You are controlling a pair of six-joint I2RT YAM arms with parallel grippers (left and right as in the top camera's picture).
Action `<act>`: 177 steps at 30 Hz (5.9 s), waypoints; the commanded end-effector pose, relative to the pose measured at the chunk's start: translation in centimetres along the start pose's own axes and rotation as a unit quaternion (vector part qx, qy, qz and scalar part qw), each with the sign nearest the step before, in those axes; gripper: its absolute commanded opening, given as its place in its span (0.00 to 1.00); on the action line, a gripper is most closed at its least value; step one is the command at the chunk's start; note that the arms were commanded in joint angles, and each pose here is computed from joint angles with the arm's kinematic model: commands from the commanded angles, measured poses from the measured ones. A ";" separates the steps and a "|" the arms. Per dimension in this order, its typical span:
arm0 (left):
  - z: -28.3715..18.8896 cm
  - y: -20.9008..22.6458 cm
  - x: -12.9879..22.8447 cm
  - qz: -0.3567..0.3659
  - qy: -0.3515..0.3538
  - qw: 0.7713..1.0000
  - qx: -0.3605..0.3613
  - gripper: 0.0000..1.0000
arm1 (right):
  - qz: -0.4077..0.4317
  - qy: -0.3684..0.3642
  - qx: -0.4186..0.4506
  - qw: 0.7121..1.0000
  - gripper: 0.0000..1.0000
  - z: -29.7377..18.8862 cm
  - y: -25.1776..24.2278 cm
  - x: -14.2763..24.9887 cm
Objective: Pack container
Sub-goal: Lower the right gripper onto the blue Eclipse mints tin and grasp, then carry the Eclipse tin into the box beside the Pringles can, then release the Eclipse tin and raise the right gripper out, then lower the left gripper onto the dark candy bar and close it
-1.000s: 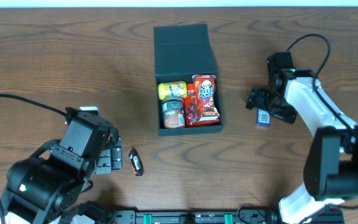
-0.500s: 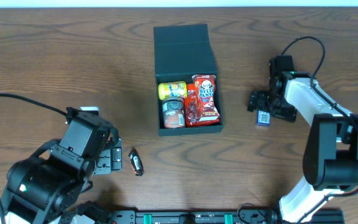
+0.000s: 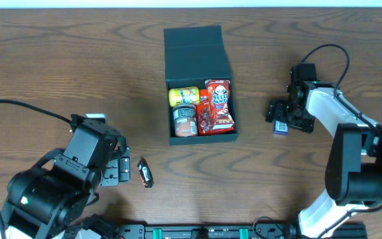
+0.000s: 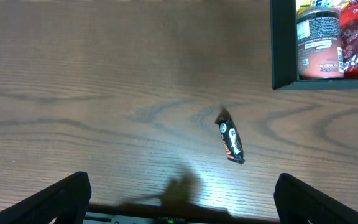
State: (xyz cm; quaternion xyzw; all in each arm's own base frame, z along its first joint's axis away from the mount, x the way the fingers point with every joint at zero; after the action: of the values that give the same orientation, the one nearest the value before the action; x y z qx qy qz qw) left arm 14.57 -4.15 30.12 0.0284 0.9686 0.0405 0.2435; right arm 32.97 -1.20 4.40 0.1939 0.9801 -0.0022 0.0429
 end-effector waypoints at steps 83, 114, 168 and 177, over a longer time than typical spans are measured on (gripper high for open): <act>-0.1 -0.4 -0.1 0.000 -0.002 1.000 0.018 0.95 | -0.149 -0.062 -0.271 0.949 0.02 -15.1 20.3 11.7; -0.1 -0.6 -0.1 -0.001 -0.003 1.000 0.027 0.95 | -0.174 -0.059 -0.121 0.975 0.11 -8.7 22.0 10.6; 8.8 -3.5 6.2 -0.142 0.057 0.983 0.104 0.95 | -0.101 -0.262 -0.058 0.958 0.99 -23.2 3.3 16.3; 15.6 -5.5 8.3 -0.151 0.133 0.976 0.086 0.95 | -0.088 -0.258 -0.064 0.960 0.99 -21.8 2.1 17.2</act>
State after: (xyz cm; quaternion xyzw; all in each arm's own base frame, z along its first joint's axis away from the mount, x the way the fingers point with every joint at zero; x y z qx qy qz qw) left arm 14.64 -7.81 13.30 -0.0952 0.9825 -0.0786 0.1395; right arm 16.14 7.83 24.67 0.0843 0.9503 0.0079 0.2995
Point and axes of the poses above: each gripper's point midway between its finger pads, its own z axis out along the fingers, its own y axis along the line the jaws close on, x = y × z, the point moved 5 cm from there along -z, back along the fingers, and after that the axes turned 4 degrees about z, right-handed, at the moved point
